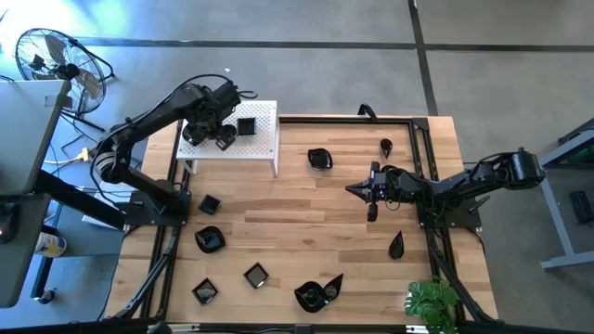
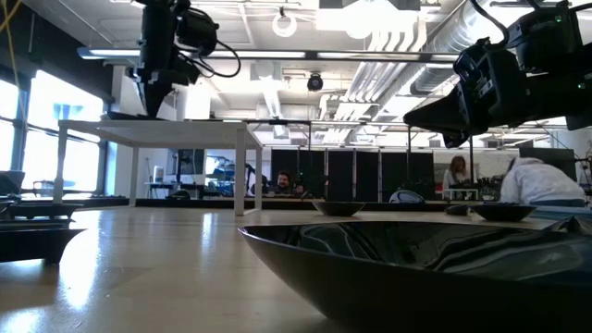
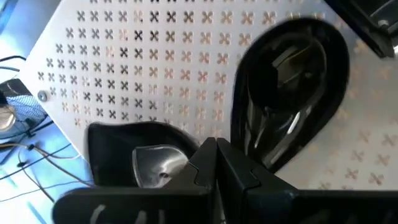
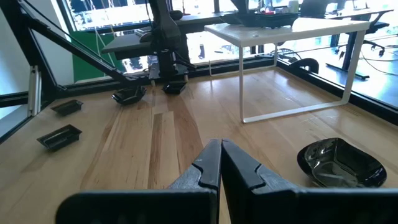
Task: Pick & Place Mini shaped plates
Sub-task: Stack the black drop shaped plate on top of the stacked black drop shaped plates on the shelf
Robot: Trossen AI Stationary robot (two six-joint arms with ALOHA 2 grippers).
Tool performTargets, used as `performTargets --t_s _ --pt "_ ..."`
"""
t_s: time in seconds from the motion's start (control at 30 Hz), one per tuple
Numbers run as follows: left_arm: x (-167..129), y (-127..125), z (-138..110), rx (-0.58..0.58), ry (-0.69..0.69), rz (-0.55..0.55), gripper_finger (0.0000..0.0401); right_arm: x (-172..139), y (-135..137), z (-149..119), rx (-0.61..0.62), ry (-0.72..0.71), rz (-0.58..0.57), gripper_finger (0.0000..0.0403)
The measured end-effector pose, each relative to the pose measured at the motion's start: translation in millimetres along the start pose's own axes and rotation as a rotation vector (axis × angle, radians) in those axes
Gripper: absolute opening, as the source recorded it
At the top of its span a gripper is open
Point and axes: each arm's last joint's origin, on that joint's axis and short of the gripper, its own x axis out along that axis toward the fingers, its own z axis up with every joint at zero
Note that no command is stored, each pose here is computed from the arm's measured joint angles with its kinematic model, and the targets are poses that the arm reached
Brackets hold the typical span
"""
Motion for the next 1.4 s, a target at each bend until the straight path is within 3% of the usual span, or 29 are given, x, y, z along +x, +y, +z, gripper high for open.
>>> performTargets --t_s 0.57,0.93,1.17,1.4 --pt "0 -3 -2 -0.009 0.022 -0.107 0.0 0 0 0 0.0 0.0 0.0 0.0" --pt "-18 5 -13 -0.035 -0.076 -0.08 0.0 0 0 0 -0.001 0.0 0.0 0.0" --pt "-20 1 3 -0.003 -0.224 -0.194 0.0 0 0 0 -0.001 0.0 0.0 0.0" --pt "0 -6 18 0.042 -0.162 -0.175 0.0 0 0 0 0.004 0.0 0.0 0.0"
